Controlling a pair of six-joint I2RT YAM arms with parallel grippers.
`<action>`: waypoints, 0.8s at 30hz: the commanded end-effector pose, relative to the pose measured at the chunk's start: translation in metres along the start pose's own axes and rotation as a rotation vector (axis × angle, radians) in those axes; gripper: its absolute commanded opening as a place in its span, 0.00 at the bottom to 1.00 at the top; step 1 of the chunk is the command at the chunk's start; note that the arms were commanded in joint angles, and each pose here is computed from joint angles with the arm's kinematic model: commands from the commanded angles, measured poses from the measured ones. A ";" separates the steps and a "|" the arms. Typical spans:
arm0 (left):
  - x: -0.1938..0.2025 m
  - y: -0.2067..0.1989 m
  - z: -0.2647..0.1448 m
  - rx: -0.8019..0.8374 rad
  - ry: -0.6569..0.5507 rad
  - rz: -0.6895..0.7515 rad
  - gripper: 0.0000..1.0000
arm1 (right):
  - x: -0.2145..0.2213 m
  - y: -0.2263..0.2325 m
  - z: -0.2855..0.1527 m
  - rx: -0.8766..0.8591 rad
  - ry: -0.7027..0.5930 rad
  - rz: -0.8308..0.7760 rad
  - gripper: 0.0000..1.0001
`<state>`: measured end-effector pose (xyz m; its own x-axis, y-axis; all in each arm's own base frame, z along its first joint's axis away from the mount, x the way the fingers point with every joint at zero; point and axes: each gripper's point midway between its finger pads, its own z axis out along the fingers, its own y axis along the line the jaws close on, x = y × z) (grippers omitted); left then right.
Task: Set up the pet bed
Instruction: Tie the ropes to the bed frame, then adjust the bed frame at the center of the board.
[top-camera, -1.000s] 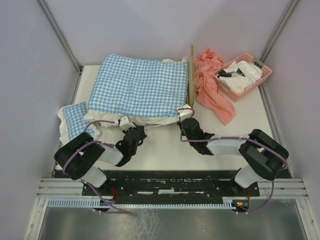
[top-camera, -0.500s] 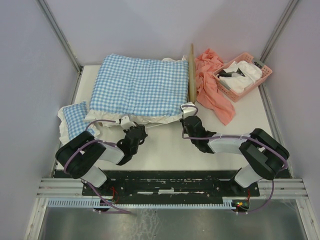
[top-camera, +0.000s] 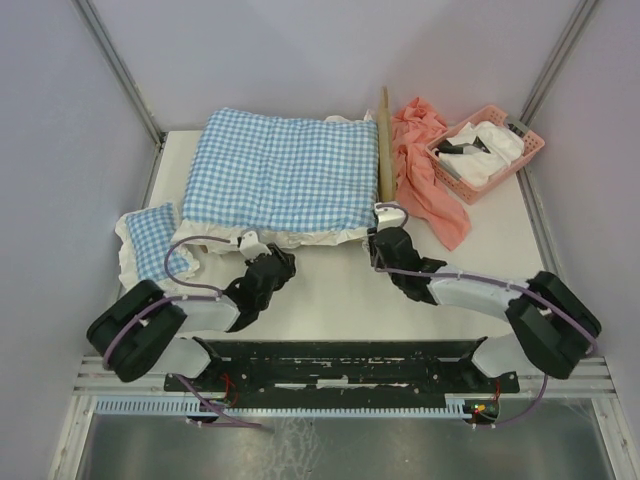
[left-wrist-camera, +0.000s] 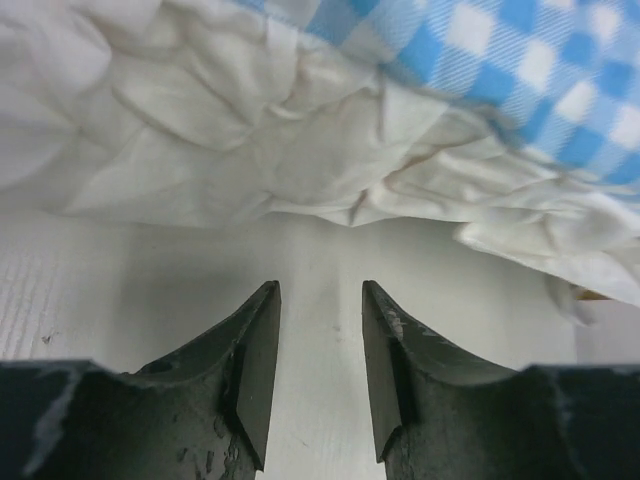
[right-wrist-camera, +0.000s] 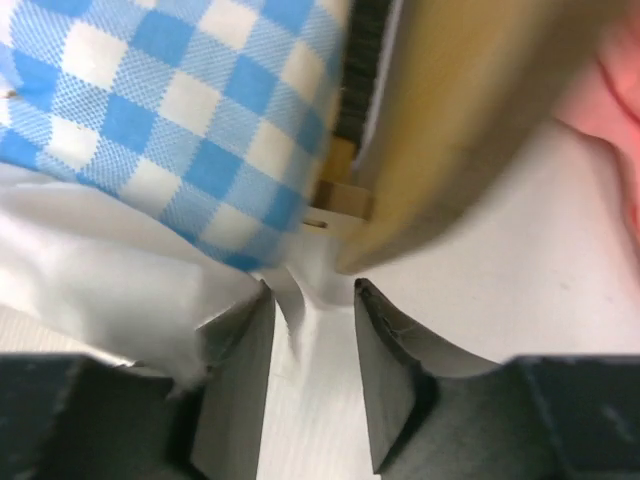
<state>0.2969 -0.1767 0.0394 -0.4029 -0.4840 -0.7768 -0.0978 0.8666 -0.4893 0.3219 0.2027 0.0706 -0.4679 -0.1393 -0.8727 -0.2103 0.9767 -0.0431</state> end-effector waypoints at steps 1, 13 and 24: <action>-0.014 -0.006 -0.022 0.018 0.010 0.014 0.48 | -0.027 -0.017 -0.038 0.033 0.013 0.144 0.49; -0.079 -0.076 -0.061 0.286 -0.046 0.232 0.56 | -0.075 0.014 -0.069 -0.171 -0.071 0.256 0.52; -0.035 -0.116 -0.052 0.553 -0.049 0.338 0.51 | -0.019 0.028 -0.021 -0.162 -0.028 0.247 0.57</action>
<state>0.2774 -0.2293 0.1305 -0.3930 -0.2485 -0.8853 0.3678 0.8400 -0.3990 0.2917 0.2147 0.0975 -0.5431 0.0648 -0.8372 -0.2218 0.9505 0.2175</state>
